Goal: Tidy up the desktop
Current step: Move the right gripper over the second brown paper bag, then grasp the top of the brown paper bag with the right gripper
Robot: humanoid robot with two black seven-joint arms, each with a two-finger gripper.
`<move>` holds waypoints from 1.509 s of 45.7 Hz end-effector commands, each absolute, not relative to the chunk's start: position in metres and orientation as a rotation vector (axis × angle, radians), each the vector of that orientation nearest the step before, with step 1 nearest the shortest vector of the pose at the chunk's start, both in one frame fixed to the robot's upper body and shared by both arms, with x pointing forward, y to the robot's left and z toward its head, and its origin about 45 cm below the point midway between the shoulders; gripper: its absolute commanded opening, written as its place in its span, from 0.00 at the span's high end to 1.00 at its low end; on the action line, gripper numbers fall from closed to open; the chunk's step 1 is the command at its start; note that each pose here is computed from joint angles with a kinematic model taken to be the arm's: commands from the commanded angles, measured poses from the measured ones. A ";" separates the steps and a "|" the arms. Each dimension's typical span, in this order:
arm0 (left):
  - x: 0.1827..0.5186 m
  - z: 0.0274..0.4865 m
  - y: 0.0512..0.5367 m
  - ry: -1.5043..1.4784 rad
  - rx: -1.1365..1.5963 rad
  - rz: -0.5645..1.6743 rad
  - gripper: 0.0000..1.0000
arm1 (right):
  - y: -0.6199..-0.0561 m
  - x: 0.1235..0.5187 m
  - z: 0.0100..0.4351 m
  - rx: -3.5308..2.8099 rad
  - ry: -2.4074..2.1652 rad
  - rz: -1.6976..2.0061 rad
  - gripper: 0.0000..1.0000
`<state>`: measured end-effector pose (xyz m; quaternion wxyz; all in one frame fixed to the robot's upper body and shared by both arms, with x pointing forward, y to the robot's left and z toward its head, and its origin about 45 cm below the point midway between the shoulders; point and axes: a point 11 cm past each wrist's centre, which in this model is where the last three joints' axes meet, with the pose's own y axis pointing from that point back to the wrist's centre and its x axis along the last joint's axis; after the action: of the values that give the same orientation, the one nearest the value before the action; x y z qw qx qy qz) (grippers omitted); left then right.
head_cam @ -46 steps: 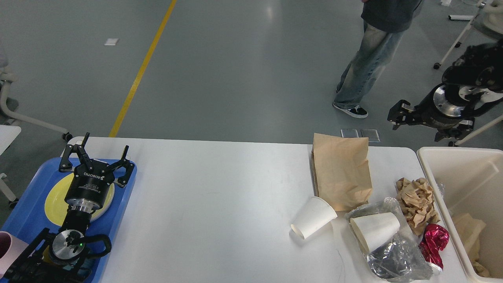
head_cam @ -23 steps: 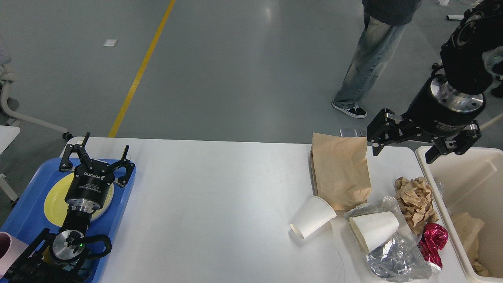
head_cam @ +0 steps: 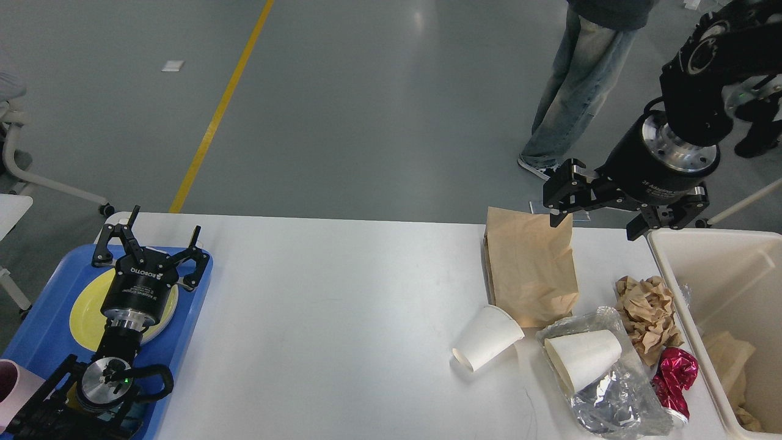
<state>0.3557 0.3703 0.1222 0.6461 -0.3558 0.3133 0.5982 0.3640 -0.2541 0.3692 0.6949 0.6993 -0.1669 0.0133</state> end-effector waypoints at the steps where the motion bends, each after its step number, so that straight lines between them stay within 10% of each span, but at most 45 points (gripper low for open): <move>1: 0.356 0.122 0.370 0.713 -0.810 1.361 0.04 | -0.282 0.389 0.332 1.517 -0.514 0.041 0.00; 28: 0.356 0.122 0.370 0.713 -0.810 1.361 0.04 | -0.321 0.428 0.124 1.481 -0.437 0.246 0.05; 57: 0.356 0.122 0.370 0.713 -0.810 1.361 0.04 | -0.299 0.400 0.057 1.534 -0.539 0.251 0.03; 62: 0.356 0.122 0.370 0.713 -0.810 1.361 0.04 | -0.297 0.399 0.055 1.533 -0.540 0.246 0.22; 69: 0.356 0.122 0.370 0.713 -0.810 1.361 0.04 | -0.300 0.397 0.054 1.476 -0.552 0.227 0.78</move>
<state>0.3557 0.3704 0.1222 0.6461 -0.3559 0.3133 0.5982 0.3983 -0.2969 0.0546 0.6875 0.6765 -0.2410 0.1075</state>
